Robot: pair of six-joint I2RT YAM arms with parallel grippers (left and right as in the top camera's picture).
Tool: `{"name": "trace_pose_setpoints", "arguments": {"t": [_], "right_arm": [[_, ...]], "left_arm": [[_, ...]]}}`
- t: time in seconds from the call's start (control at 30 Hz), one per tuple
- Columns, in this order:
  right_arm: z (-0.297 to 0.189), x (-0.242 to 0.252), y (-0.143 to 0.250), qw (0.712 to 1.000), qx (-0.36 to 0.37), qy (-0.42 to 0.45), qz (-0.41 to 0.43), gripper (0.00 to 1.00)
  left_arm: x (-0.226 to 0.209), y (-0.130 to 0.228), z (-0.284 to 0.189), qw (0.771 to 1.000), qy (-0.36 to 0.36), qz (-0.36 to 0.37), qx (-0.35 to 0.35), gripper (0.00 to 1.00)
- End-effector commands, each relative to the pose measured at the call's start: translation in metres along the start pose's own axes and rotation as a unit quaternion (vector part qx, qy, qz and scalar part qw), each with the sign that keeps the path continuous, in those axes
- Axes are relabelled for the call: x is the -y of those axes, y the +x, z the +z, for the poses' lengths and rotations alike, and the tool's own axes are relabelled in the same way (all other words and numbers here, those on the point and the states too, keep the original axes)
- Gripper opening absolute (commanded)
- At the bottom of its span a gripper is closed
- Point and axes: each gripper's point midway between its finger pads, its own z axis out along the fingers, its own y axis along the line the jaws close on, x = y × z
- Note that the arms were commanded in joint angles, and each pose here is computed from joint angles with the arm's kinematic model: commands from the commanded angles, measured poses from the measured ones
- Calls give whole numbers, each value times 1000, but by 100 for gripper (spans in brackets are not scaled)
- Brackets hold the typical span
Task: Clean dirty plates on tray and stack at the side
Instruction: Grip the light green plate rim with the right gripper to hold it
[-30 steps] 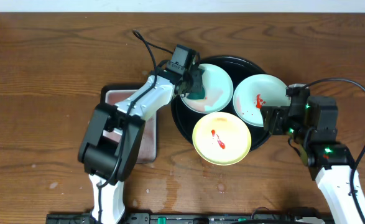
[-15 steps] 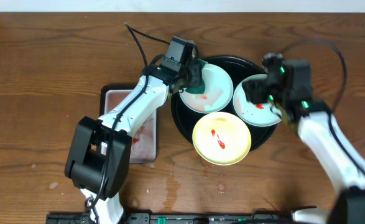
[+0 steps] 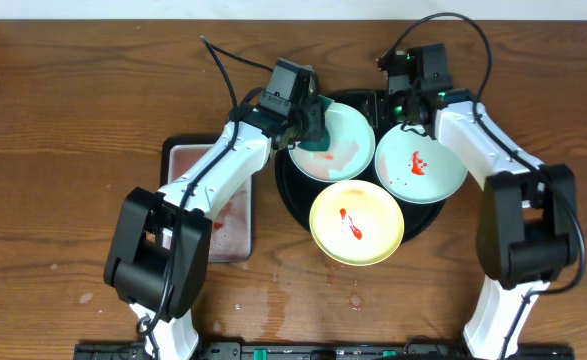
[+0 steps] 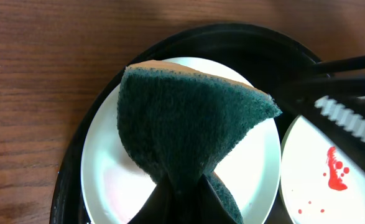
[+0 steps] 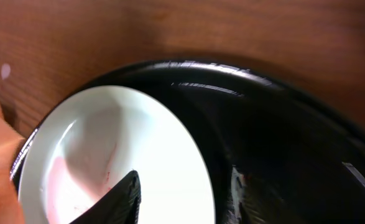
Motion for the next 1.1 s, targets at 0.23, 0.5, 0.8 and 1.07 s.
{"name": "trace_pose_setpoints", "arguments": {"t": [0.23, 0.5, 0.8, 1.07], "right_arm": [[33, -5, 25, 999, -43, 10, -32, 38], [26, -4, 11, 999, -34, 20, -34, 42], [6, 1, -10, 997, -38, 42, -48, 42], [18, 19, 16, 994, -78, 64, -41, 36]], "left_arm": [[4, -8, -7, 1000, 7, 6, 7, 7], [3, -5, -7, 1000, 4, 4, 0, 7], [3, -5, -7, 1000, 4, 4, 0, 7], [4, -7, -7, 1000, 6, -4, 6, 7]]}}
